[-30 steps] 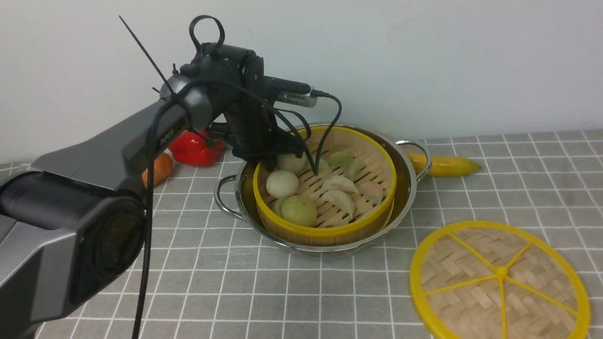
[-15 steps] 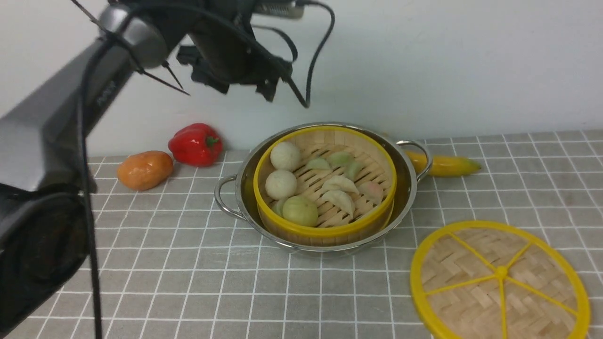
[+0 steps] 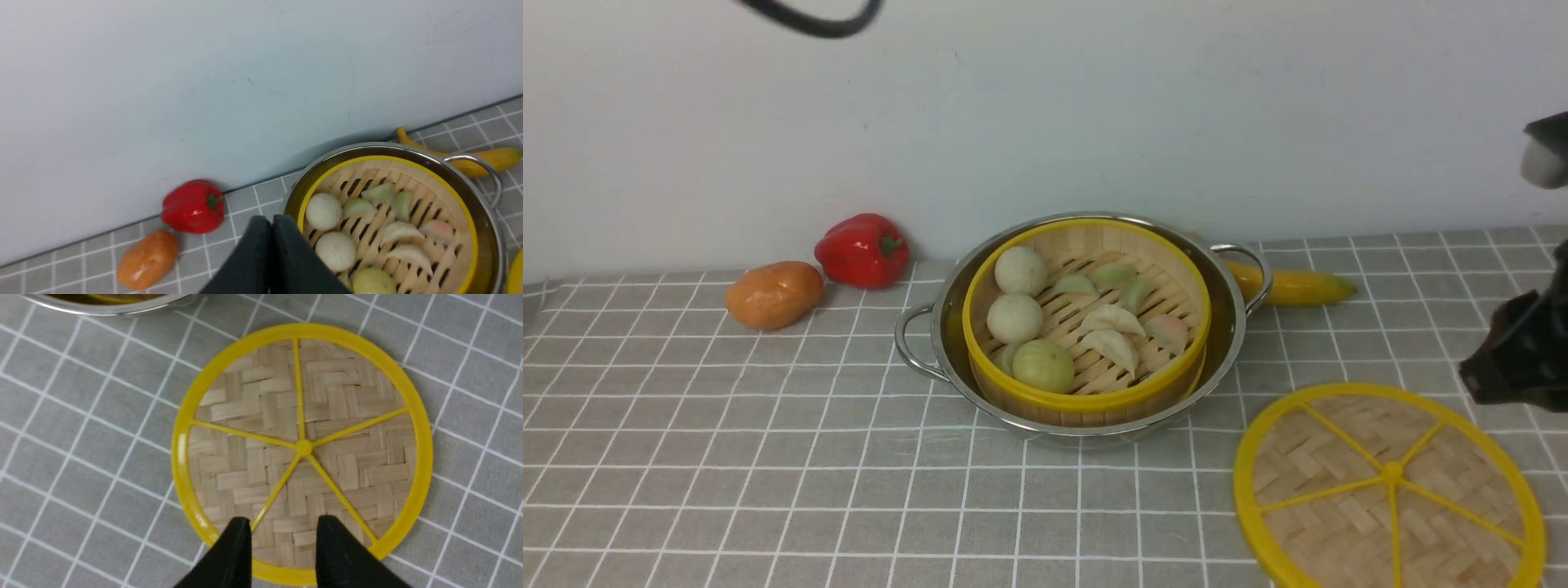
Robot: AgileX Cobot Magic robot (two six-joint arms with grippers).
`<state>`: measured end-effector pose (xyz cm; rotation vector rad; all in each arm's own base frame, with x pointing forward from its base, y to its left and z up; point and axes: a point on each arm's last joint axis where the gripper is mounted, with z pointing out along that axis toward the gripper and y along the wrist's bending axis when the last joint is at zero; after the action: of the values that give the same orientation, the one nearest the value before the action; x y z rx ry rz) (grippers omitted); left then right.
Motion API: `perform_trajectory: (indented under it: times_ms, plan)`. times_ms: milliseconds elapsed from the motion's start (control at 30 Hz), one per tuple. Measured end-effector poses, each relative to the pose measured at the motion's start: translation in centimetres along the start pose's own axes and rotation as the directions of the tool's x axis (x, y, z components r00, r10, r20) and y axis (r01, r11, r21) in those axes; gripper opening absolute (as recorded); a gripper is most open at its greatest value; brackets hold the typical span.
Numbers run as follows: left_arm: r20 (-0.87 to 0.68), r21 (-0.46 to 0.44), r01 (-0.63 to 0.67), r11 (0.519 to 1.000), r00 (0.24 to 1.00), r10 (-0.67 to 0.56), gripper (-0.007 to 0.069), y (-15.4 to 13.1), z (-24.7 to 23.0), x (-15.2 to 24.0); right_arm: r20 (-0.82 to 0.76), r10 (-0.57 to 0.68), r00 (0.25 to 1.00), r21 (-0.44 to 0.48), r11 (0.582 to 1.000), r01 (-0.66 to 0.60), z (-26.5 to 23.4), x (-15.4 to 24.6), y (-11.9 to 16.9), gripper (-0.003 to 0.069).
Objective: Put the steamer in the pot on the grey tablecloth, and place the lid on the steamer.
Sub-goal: 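Move the gripper down to the bamboo steamer lid and grasp its center knob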
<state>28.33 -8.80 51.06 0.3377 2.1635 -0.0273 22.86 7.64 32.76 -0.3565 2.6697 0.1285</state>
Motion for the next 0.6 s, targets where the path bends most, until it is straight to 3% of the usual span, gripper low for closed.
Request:
perform_trajectory:
  times_ms: [133, 300, 600]
  plan:
    - [0.016, -0.019, -0.009, 1.000, 1.000, 0.009, -0.0023, 0.7, -4.9, 3.1, -0.034, 0.006, 0.999, 0.009, 1.000, -0.005, 2.4, -0.9, 0.0, 0.0242]
    - [0.041, -0.015, -0.027, 1.000, 0.999, 0.027, -0.0023, 0.8, -8.5, 11.4, -0.099, 0.006, 0.995, 0.019, 1.000, -0.004, 6.8, -2.0, -0.1, 0.0242]
    - [0.242, 0.036, -0.022, 0.999, 0.970, 0.013, -0.0023, -0.1, -8.9, 23.3, -0.233, 0.023, 0.972, 0.059, 0.998, -0.010, 12.3, -1.9, -0.4, 0.0242]
